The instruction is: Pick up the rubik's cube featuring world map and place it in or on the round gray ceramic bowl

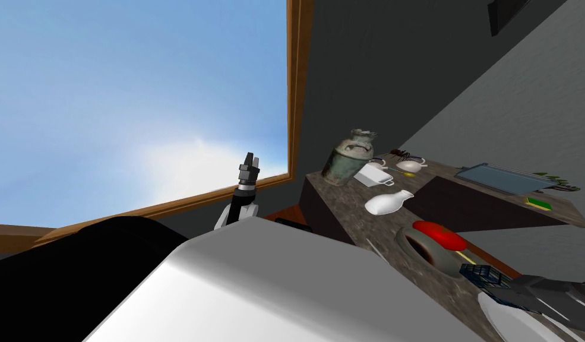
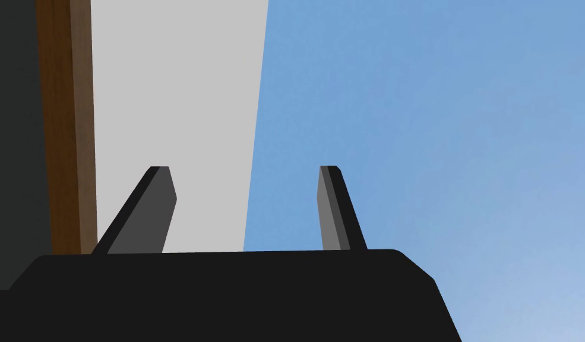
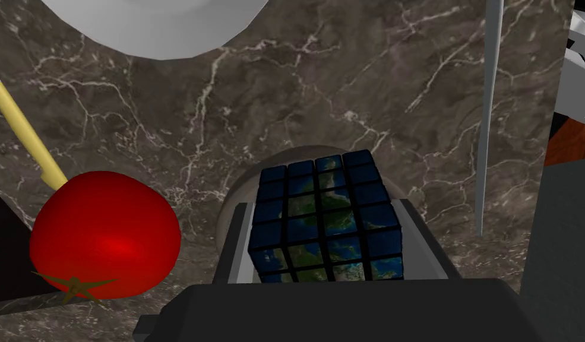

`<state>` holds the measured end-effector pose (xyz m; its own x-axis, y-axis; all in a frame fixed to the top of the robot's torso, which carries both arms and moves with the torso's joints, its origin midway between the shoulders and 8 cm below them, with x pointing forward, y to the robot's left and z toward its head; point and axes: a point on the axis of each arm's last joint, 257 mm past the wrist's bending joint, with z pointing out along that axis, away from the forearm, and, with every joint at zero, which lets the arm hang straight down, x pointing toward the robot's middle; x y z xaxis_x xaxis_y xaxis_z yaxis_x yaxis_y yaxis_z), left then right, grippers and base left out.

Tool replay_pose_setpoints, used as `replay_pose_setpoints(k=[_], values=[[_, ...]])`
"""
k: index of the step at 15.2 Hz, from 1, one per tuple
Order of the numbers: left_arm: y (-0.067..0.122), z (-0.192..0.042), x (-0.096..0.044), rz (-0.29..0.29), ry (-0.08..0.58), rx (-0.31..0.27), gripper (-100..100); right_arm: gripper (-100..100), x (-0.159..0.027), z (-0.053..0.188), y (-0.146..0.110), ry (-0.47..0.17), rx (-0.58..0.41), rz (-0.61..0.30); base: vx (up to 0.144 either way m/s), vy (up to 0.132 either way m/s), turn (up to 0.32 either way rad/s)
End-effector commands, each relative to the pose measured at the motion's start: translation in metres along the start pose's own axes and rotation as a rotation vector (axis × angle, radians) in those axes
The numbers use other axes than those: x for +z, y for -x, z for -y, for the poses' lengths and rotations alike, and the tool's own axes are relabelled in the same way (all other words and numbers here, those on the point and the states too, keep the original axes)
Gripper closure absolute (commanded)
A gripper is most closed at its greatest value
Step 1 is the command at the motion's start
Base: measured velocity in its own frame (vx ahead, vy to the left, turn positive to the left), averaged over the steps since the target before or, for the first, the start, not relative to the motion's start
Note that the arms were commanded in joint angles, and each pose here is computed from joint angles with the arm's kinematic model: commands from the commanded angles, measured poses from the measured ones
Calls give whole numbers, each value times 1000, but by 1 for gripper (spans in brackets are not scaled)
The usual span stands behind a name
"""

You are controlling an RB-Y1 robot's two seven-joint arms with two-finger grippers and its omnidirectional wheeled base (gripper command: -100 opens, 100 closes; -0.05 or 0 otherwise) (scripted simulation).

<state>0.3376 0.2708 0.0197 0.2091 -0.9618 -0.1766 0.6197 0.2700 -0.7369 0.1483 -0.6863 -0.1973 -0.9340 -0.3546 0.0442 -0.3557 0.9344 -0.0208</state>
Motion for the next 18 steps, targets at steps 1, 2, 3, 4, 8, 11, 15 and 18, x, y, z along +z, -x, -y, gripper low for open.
replay_pose_setpoints(k=[1, 2, 3, 4, 8, 11, 15, 18], values=[[0, 0, 0, 0, 0, 0, 0, 100, -5, 2, 3, 2, -2, -11, 70, 31, -21], [0, 0, 0, 0, 0, 0, 0, 100, -5, 2, 5, 1, -4, -7, 29, 28, -32], [0, 0, 0, 0, 0, 0, 0, 100, -6, 2, 6, 0, -6, -4, 29, 17, 13], [0, 0, 0, 0, 0, 0, 0, 100, -19, 4, 18, -2, -12, -11, 41, 30, -37], [0, 0, 0, 0, 0, 0, 0, 100, -34, 5, 33, -6, -18, -17, 50, 38, -34], [0, 0, 0, 0, 0, 0, 0, -100, -28, 4, 28, -5, -16, -14, 15, 13, -3], [0, 0, 0, 0, 0, 0, 0, -100, -40, 4, 41, -6, -27, -15, -2, -1, -16], [0, 0, 0, 0, 0, 0, 0, -100, -58, 3, 59, -8, -43, -16, -23, -8, -67]])
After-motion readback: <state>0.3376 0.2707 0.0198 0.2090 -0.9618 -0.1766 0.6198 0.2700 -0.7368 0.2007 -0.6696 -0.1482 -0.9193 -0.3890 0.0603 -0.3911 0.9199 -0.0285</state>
